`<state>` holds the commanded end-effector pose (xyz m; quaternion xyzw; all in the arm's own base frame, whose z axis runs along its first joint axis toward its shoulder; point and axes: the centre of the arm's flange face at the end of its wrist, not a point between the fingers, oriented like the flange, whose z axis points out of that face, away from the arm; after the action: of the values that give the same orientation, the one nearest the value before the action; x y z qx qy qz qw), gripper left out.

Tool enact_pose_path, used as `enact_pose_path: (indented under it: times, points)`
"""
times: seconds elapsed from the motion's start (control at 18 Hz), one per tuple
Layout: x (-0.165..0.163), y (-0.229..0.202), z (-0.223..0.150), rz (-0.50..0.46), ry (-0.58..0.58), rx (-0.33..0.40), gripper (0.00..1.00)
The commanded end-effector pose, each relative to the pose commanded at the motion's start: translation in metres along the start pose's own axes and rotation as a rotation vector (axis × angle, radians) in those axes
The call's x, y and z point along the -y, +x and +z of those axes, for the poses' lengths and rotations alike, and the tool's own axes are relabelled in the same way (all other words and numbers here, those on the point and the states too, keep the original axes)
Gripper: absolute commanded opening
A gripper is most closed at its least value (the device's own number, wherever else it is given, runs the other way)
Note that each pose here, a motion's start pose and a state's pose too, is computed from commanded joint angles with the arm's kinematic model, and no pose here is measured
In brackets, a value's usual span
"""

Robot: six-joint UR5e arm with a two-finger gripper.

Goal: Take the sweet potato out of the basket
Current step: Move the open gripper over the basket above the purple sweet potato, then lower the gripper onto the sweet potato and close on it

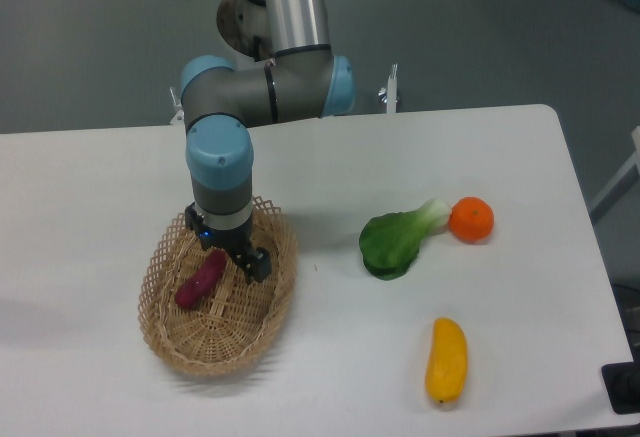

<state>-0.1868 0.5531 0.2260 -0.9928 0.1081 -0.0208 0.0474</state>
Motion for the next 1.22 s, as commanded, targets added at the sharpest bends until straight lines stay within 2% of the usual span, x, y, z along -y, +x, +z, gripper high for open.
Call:
enact_pose_path:
  times: [0.44,1.0,1.11,1.22]
  points:
    - [0.015,0.017,0.015,-0.014,-0.006,0.000,1.00]
    - [0.020,0.016,0.025,-0.021,0.000,0.007,1.00]
    - [0.022,0.018,0.025,-0.012,0.000,0.029,1.00]
    - [0.022,0.019,0.027,-0.008,-0.013,0.039,0.95]
